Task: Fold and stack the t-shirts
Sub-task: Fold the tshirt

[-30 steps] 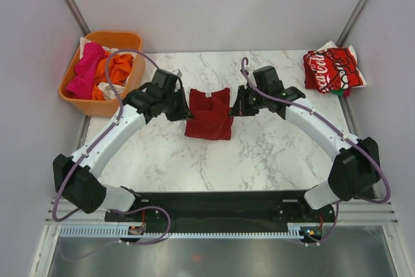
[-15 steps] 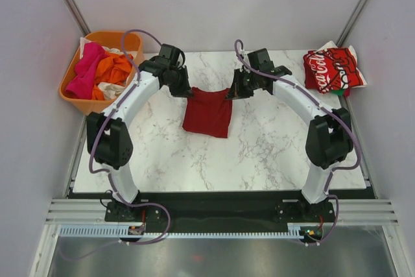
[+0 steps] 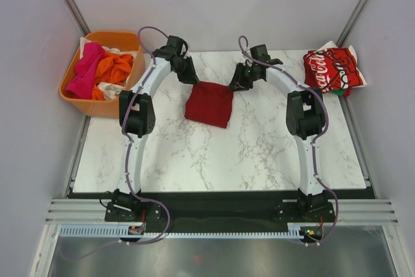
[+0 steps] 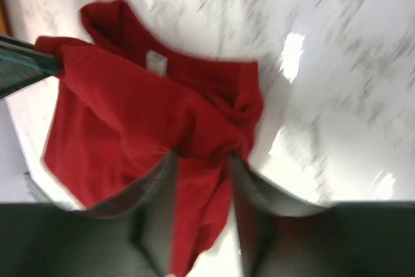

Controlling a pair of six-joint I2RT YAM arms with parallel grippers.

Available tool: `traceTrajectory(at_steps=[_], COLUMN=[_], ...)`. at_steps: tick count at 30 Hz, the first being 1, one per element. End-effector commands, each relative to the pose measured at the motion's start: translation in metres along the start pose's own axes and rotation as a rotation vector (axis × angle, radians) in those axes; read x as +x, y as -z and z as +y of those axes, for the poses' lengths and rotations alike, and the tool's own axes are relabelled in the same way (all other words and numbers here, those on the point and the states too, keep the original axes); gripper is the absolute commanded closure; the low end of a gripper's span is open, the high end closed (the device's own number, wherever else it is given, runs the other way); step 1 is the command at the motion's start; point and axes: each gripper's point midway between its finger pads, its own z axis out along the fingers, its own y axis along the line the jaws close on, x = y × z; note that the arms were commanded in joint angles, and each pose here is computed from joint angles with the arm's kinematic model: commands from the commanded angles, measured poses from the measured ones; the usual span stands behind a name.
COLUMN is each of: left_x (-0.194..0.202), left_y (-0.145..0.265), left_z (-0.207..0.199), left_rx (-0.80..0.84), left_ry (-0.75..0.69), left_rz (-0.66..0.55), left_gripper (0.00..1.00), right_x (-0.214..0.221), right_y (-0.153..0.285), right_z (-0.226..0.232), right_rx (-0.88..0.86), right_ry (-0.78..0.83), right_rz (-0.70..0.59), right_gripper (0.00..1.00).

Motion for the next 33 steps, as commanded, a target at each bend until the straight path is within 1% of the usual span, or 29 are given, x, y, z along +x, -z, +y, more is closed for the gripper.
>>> traceTrajectory(at_steps=[1,2,3,4,5,6,7,8,9,10,11,12,13,14,15,16,17,18,19,20,21,22,23,24,25,26,27,29,33], left_x=[-0.025,-0.03,-0.035,-0.034,-0.037,-0.039,-0.045,-0.05,-0.055,-0.061,-0.074,-0.076,-0.079,-0.086,-0.075,-0.07,-0.063,-0.045,-0.035,-0.028,-0.005,0.006,0.013,0.034,0.045,0.049,0.062,0.074,0.089], left_y=[-0.008,-0.009,-0.009,-0.013,-0.01,-0.007,0.004,0.012,0.02,0.031,0.058,0.07,0.082,0.117,0.118,0.125,0.134,0.141,0.145,0.145,0.142,0.138,0.131,0.122,0.115,0.11,0.102,0.095,0.077], left_z=[-0.001,0.003,0.0,0.002,0.004,0.005,-0.001,0.0,0.001,-0.001,-0.006,-0.004,-0.003,-0.013,-0.006,-0.007,-0.011,-0.011,-0.012,-0.014,-0.009,-0.007,-0.01,-0.005,-0.008,-0.011,-0.008,-0.016,-0.011], left_rx=[0.088,0.099,0.13,0.143,0.154,0.159,0.165,0.161,0.149,0.147,0.153,0.136,0.124,0.128,0.103,0.098,0.101,0.104,0.113,0.125,0.122,0.119,0.128,0.125,0.127,0.136,0.133,0.156,0.166], left_ry=[0.018,0.032,0.036,0.055,0.063,0.063,0.041,0.032,0.02,0.014,0.002,0.001,-0.001,-0.019,-0.01,-0.011,-0.014,-0.005,-0.004,-0.01,0.015,0.026,0.021,0.046,0.044,0.038,0.05,0.037,0.048], left_rz=[-0.021,-0.027,-0.028,-0.016,-0.018,-0.023,-0.047,-0.065,-0.087,-0.112,-0.161,-0.18,-0.201,-0.258,-0.239,-0.236,-0.234,-0.203,-0.192,-0.188,-0.148,-0.137,-0.133,-0.087,-0.063,-0.063,-0.033,-0.011,0.031], left_gripper=[0.74,0.59,0.46,0.35,0.13,0.03,0.0,0.0,0.0,0.0,0.0,0.0,0.01,0.05,0.08,0.1,0.17,0.24,0.3,0.42,0.47,0.52,0.59,0.63,0.65,0.66,0.66,0.67,0.68], right_x=[-0.028,-0.042,-0.046,-0.049,-0.059,-0.063,-0.071,-0.08,-0.085,-0.094,-0.095,-0.096,-0.101,-0.092,-0.089,-0.083,-0.064,-0.049,-0.04,-0.02,-0.009,0.003,0.019,0.028,0.032,0.046,0.053,0.063,0.077], right_y=[-0.015,-0.013,-0.014,-0.015,-0.008,-0.005,0.006,0.014,0.022,0.041,0.049,0.057,0.078,0.079,0.098,0.102,0.091,0.091,0.1,0.086,0.083,0.082,0.07,0.064,0.058,0.048,0.04,0.031,0.011], right_z=[-0.007,-0.005,-0.005,-0.007,-0.005,-0.005,-0.002,-0.008,-0.008,0.004,0.006,0.011,0.028,0.034,0.055,0.065,0.072,0.087,0.106,0.114,0.122,0.131,0.137,0.139,0.142,0.147,0.147,0.156,0.143], right_rx=[-0.079,-0.094,-0.102,-0.106,-0.112,-0.11,-0.106,-0.077,-0.061,-0.061,-0.045,-0.047,-0.067,-0.076,-0.114,-0.136,-0.168,-0.235,-0.287,-0.336,-0.371,-0.42,-0.451,-0.459,-0.47,-0.475,-0.475,-0.496,-0.472], right_ry=[-0.025,-0.023,-0.02,-0.023,-0.012,-0.007,-0.002,-0.008,0.006,0.033,0.043,0.06,0.085,0.091,0.12,0.122,0.126,0.14,0.127,0.131,0.116,0.084,0.088,0.079,0.069,0.07,0.063,0.066,0.05], right_rz=[-0.03,-0.059,-0.065,-0.067,-0.092,-0.106,-0.131,-0.16,-0.183,-0.221,-0.237,-0.25,-0.282,-0.265,-0.279,-0.273,-0.242,-0.212,-0.21,-0.178,-0.158,-0.124,-0.106,-0.091,-0.089,-0.057,-0.039,-0.022,0.011], right_gripper=[0.5,0.42,0.3,0.24,0.22,0.18,0.17,0.17,0.16,0.16,0.16,0.15,0.16,0.16,0.17,0.2,0.29,0.38,0.49,0.64,0.95,1.0,1.0,1.0,1.0,1.0,1.0,1.0,1.0])
